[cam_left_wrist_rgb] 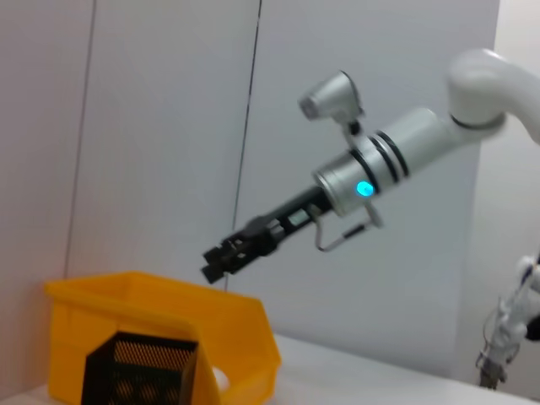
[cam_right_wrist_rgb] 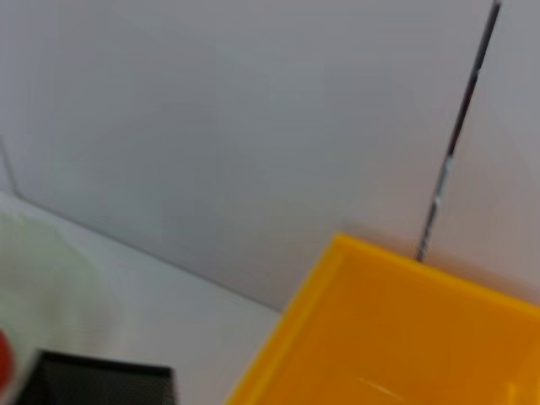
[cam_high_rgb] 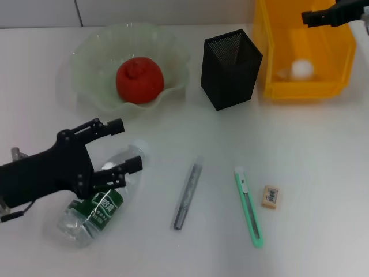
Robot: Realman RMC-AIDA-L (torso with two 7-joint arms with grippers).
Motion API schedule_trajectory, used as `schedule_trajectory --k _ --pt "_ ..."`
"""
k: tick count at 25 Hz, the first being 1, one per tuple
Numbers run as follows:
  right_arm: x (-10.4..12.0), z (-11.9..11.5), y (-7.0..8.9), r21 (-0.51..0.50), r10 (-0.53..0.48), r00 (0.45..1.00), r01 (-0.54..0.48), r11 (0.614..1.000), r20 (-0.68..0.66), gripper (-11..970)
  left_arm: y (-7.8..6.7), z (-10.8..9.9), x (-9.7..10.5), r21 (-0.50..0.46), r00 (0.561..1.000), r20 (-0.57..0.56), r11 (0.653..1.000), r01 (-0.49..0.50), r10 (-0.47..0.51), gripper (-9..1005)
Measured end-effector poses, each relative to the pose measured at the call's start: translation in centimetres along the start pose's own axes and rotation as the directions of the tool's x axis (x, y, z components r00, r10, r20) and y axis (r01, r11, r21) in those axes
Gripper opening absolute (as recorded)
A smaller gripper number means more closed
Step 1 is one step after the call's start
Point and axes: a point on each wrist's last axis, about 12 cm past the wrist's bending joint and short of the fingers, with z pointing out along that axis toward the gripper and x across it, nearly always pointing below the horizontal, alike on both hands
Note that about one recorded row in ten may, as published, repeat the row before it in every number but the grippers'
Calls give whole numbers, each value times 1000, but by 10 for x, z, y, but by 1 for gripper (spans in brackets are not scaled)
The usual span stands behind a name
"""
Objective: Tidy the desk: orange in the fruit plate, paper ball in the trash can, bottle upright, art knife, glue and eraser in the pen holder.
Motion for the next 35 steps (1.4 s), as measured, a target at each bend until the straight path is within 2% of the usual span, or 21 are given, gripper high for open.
schedule_trajectory --k 1,4,7,10,13,15,19,21,23,26,28,35 --pt "2 -8 1 -15 10 1000 -9 1000 25 805 4 -3 -8 -21 999 -10 999 34 -34 829" --pt "11 -33 14 -141 20 995 -6 990 101 852 11 -7 -19 -66 996 -56 995 71 -74 829" --pt "38 -56 29 -275 -7 984 58 960 181 852 15 -9 -40 -163 983 -138 981 100 -124 829" --pt "77 -70 39 -344 -29 967 118 932 253 852 9 -5 -62 -257 968 -206 962 90 -146 828" --pt "119 -75 50 -395 -66 950 189 899 304 852 -6 16 -85 -311 936 -316 949 49 -152 828" --pt "144 -75 58 -447 -68 948 208 870 310 852 -12 31 -93 -355 897 -402 934 31 -183 828" --pt "180 -76 73 -557 -44 950 218 801 308 851 -15 65 -98 -452 811 -506 891 40 -293 828" --pt "199 -80 80 -598 -27 946 226 769 323 851 -14 82 -97 -480 776 -548 877 14 -312 827" --pt "204 -80 81 -602 -19 947 220 768 321 851 -12 94 -94 -497 747 -584 868 -19 -318 827" --pt "212 -81 81 -608 5 952 191 771 306 851 -12 99 -93 -499 736 -597 866 -31 -318 821" --pt "215 -81 81 -607 15 953 180 774 302 851 -9 114 -89 -504 705 -637 861 -72 -314 810" --pt "215 -78 81 -609 22 955 170 775 295 851 -5 121 -82 -496 686 -655 865 -75 -316 770"
